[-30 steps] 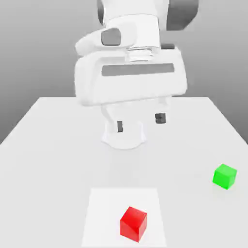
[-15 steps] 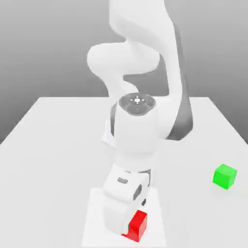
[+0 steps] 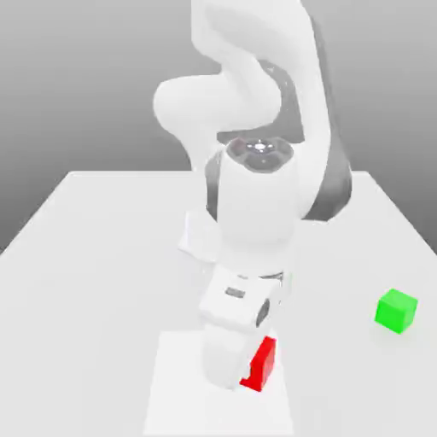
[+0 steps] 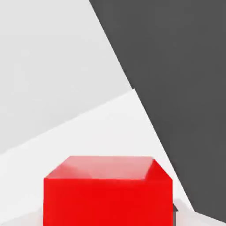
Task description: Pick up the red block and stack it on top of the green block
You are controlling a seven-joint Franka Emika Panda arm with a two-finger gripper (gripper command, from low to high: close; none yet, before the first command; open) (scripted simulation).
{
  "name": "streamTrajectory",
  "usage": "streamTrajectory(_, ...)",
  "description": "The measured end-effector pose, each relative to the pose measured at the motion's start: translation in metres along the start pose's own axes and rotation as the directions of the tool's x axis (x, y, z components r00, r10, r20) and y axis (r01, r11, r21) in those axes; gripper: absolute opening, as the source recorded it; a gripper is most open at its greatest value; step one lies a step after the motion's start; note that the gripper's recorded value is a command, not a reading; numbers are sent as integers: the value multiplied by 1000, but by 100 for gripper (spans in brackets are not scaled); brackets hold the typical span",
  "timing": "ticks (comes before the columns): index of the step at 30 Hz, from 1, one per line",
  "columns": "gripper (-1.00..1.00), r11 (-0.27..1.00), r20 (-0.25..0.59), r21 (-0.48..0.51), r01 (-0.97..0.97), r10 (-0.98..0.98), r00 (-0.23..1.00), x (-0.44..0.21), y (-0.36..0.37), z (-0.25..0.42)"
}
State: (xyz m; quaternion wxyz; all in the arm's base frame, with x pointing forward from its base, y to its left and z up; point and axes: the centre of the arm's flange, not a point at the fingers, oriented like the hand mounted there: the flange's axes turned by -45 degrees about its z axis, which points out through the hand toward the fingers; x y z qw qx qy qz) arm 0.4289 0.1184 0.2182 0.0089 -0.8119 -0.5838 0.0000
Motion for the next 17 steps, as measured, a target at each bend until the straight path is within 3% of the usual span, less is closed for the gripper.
streamTrajectory(4, -100, 965, 0, 6, 261, -261, 965, 95, -110, -11)
streamTrajectory(9, -100, 869, 15, -4, 496, -496, 868, 144, -238, -17)
streamTrajectory(14, -100, 885, 17, -6, 465, -465, 885, 139, -227, 33)
streamTrajectory(15, 100, 886, 17, -6, 463, -463, 886, 138, -227, 40)
streamTrajectory(17, 100, 886, 17, -6, 463, -463, 886, 138, -227, 40)
